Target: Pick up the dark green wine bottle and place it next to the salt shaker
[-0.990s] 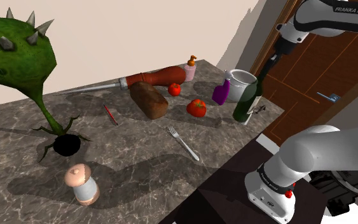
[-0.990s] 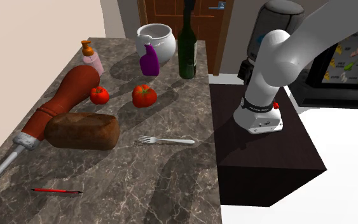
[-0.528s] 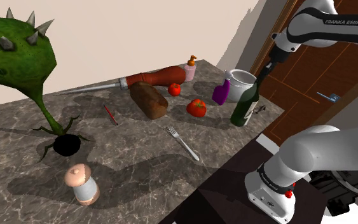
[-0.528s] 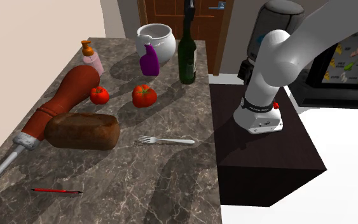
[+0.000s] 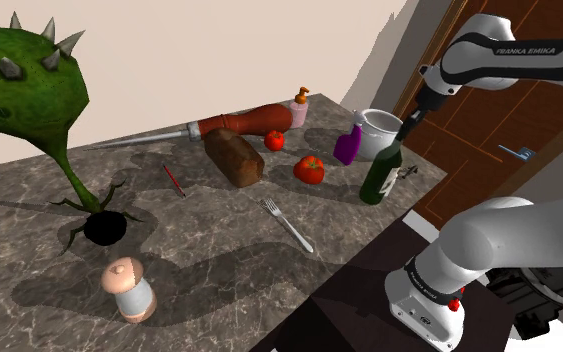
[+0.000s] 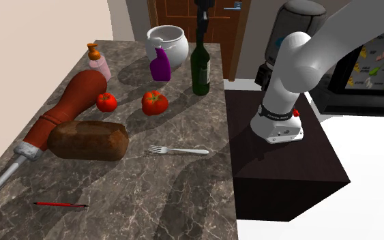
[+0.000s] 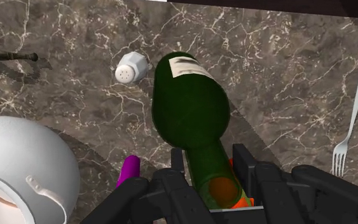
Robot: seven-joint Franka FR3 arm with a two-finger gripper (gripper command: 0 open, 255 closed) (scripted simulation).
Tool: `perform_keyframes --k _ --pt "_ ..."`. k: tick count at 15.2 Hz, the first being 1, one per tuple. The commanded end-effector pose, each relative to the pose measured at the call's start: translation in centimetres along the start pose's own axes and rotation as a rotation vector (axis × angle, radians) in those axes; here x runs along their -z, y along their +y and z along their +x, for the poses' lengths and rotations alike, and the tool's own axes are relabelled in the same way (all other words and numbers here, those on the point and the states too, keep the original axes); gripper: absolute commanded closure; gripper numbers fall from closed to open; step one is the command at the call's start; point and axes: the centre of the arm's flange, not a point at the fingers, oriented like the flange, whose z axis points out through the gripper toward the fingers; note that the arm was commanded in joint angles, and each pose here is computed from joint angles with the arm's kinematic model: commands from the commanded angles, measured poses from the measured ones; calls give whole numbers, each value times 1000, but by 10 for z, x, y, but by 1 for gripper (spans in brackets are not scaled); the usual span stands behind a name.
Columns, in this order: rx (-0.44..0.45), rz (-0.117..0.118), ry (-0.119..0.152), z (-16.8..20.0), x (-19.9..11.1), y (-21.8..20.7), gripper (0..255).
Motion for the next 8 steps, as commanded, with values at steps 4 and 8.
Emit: perform_keyframes --k 4,8 --pt "0 0 1 -1 -1 0 255" --pt "0 0 1 -1 -1 0 0"
